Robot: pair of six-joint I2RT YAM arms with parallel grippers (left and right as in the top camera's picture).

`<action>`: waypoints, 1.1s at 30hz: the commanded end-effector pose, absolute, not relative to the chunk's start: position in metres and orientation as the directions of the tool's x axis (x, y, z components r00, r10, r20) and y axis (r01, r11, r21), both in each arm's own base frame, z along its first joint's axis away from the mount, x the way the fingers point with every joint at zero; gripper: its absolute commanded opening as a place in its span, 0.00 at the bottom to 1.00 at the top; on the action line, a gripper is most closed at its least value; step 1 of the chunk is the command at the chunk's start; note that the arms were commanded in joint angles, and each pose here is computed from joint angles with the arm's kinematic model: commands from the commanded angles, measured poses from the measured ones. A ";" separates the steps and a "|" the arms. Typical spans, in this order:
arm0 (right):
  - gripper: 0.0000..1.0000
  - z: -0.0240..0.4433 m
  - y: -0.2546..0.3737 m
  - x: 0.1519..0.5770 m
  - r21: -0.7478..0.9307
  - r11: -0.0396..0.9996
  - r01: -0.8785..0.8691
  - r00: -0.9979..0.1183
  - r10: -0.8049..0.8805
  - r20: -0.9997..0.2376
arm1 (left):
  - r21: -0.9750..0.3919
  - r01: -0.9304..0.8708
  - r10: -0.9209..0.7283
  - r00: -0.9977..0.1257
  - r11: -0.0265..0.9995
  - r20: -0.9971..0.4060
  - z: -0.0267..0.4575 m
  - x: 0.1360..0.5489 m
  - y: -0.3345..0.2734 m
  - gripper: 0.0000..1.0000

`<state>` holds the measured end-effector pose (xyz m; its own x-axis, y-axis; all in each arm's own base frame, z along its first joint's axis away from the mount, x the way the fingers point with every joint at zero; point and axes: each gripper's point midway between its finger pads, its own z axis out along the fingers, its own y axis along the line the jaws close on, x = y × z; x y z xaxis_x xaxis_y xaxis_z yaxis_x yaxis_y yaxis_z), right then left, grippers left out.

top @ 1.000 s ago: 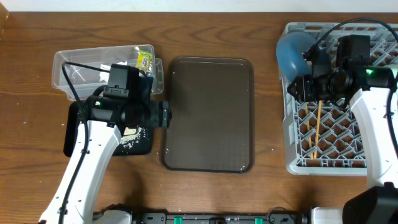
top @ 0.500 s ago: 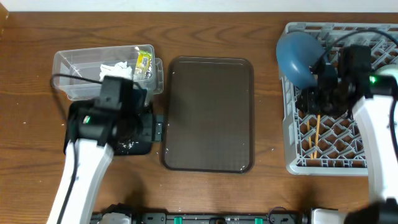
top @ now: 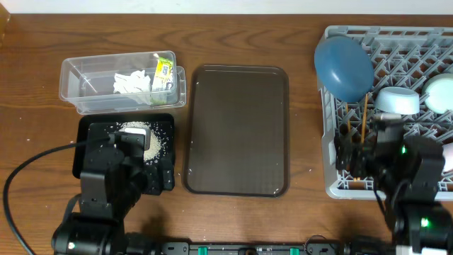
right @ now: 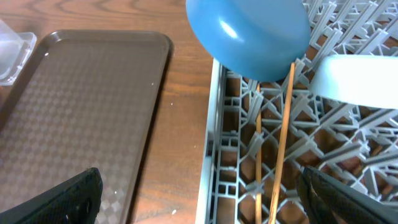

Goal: Sort waste into correct bins and load items into the dishwasher rack

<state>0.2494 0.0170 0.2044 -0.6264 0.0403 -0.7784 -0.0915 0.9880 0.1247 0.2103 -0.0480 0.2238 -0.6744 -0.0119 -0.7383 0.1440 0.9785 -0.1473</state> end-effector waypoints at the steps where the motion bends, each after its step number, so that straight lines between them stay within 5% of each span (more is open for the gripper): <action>1: 0.99 0.194 0.014 0.239 0.133 0.989 -0.065 -0.629 0.063 -0.775 | -0.133 0.142 -0.004 -0.668 0.981 -0.744 0.223 0.210 -0.046 0.94; 14: 0.99 0.170 0.016 0.215 0.151 0.988 -0.046 -0.723 0.071 -0.687 | -0.132 0.141 -0.002 -0.677 0.981 -0.736 0.221 0.209 -0.046 0.94; 33: 0.99 0.171 0.017 0.207 0.147 0.988 -0.050 -0.708 0.069 -0.703 | -0.132 0.141 -0.002 -0.678 0.981 -0.735 0.221 0.209 -0.046 0.95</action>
